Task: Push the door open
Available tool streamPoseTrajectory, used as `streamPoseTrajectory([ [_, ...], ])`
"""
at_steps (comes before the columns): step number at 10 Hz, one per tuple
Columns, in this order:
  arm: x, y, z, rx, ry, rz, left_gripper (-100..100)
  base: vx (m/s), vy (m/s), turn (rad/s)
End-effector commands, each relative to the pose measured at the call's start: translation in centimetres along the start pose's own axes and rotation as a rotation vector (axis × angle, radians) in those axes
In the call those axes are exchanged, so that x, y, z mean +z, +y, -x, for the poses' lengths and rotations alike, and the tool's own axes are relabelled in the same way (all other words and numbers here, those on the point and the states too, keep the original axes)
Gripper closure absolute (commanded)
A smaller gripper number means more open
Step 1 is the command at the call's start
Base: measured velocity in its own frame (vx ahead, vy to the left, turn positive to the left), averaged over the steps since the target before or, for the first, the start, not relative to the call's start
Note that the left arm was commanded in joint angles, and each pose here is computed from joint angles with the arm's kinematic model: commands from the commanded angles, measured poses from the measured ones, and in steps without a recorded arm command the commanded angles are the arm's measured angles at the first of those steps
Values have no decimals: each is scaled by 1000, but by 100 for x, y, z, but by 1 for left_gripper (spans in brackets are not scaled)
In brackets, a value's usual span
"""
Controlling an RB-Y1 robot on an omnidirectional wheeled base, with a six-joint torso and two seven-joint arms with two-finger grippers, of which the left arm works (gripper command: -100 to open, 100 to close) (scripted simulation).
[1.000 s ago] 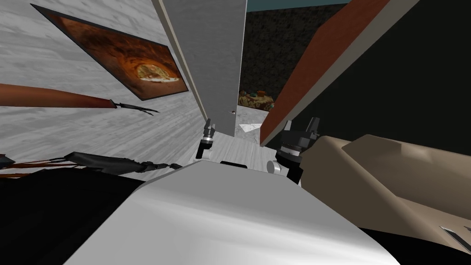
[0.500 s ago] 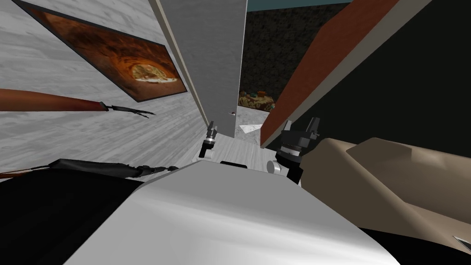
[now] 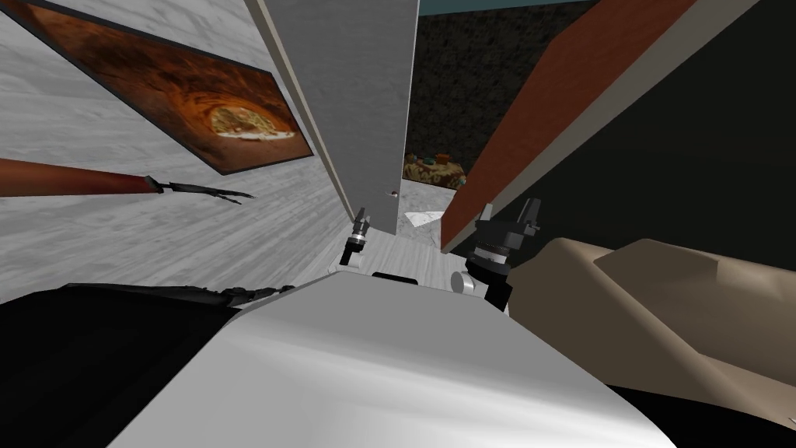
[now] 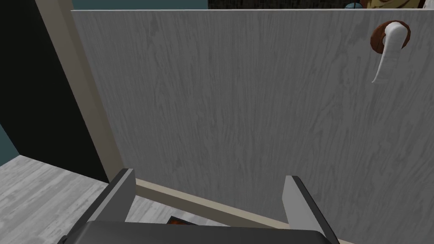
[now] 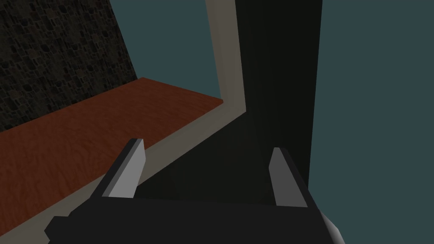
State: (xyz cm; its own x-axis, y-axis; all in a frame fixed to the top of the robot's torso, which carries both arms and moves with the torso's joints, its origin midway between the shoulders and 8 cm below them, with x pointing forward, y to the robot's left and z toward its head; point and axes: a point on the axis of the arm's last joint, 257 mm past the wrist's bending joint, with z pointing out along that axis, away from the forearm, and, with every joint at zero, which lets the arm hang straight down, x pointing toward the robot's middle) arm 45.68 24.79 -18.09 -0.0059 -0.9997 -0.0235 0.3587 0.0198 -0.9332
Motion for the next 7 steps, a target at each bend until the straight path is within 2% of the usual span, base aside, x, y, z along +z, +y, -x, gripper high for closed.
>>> streamPoseTrajectory([
  [1,-11,71,-8,-1,3,8,-100,56,11,-1],
  [7,-33,489,-115,-10,33,68,-100,90,16,0],
])
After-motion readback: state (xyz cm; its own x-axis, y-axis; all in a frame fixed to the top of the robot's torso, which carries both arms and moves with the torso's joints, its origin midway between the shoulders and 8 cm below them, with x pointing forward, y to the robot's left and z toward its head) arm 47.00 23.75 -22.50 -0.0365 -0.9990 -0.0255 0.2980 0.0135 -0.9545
